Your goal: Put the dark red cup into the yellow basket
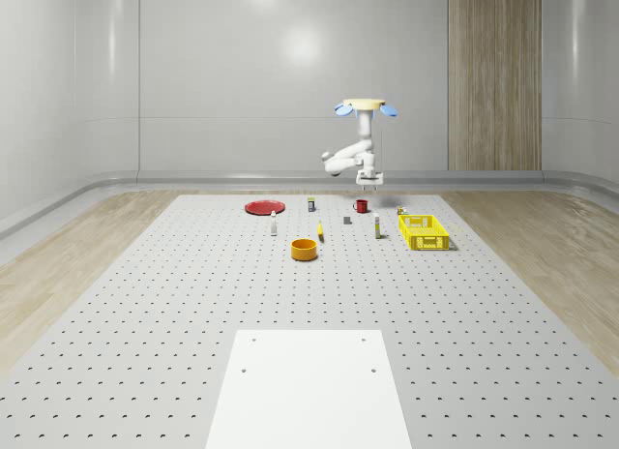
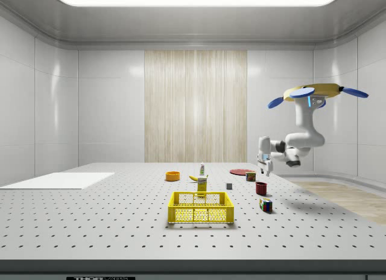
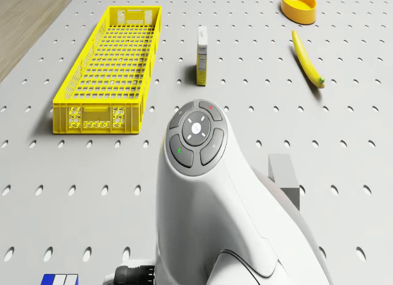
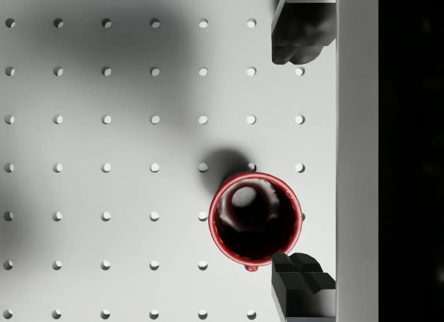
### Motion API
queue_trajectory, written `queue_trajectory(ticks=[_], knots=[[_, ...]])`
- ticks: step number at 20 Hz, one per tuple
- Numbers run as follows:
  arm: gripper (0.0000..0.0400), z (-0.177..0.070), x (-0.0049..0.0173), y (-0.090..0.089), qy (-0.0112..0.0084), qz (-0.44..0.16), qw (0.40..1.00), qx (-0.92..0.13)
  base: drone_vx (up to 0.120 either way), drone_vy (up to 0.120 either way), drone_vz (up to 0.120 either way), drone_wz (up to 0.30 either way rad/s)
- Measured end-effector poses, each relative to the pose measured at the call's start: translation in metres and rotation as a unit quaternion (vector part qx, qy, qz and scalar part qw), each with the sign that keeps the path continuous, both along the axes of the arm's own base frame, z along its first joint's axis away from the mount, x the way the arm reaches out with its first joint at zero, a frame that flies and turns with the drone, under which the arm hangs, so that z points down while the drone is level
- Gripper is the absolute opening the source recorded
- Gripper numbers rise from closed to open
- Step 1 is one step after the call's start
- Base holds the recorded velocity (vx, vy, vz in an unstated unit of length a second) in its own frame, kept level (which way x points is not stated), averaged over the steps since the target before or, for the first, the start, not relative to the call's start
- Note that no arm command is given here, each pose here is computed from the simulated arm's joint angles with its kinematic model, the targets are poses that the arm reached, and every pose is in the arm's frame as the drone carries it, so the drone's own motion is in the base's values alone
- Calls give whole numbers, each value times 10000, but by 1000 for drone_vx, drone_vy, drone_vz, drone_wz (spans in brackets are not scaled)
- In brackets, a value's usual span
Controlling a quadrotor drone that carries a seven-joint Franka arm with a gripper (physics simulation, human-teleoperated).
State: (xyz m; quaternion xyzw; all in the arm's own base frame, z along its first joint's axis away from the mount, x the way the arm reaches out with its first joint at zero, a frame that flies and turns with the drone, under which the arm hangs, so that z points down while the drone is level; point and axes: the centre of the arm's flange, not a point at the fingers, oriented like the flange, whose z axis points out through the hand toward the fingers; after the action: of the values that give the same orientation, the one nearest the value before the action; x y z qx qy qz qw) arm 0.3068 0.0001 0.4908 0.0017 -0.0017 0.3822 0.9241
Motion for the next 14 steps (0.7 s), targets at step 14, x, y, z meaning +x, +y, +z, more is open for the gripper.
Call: queue_trajectory(ticks=[14], knots=[[400,0,0,-2,1,1,10000,-14,20,-14,-80,0]])
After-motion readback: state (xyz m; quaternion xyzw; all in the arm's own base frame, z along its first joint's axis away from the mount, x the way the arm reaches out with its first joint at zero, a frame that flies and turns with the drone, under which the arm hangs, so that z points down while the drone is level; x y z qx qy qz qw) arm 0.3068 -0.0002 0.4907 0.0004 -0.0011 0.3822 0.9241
